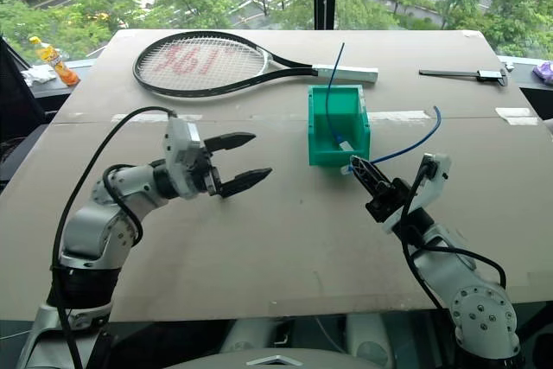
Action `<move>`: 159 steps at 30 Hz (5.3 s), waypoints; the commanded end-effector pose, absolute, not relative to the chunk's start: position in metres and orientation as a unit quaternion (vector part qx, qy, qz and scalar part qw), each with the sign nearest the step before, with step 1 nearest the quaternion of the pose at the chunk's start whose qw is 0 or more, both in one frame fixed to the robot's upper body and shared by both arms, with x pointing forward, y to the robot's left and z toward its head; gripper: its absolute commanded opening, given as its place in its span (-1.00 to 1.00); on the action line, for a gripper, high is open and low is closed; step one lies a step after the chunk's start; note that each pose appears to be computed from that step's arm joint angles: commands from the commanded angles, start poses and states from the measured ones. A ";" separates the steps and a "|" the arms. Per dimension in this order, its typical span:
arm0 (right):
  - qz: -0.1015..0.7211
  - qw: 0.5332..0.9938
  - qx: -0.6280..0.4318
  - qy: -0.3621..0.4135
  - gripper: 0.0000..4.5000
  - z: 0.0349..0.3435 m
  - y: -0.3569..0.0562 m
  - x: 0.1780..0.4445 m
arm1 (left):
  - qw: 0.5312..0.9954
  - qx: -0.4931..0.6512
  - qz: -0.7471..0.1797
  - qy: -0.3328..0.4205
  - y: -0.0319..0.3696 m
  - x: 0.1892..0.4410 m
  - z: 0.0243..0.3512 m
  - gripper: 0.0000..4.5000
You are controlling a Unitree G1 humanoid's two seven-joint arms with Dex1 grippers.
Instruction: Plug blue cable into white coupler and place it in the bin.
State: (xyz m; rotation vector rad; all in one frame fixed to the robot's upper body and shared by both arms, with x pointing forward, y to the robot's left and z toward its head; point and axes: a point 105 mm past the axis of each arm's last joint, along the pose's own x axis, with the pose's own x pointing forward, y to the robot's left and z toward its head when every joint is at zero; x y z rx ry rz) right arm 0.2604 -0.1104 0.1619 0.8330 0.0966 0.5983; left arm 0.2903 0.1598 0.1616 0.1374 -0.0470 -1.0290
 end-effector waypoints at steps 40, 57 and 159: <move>0.329 0.910 0.251 0.031 -1.00 0.171 -0.106 0.250 | 0.782 0.167 -0.599 0.035 0.202 0.307 0.087 -0.84; 0.508 0.857 -0.089 0.027 -1.00 0.180 -0.092 0.263 | 0.704 0.215 -0.673 0.074 0.039 0.324 0.096 -0.84; 0.189 0.974 -0.119 -0.036 0.99 0.186 -0.190 0.188 | 0.867 -0.034 -0.450 0.211 -0.036 0.423 0.211 -0.03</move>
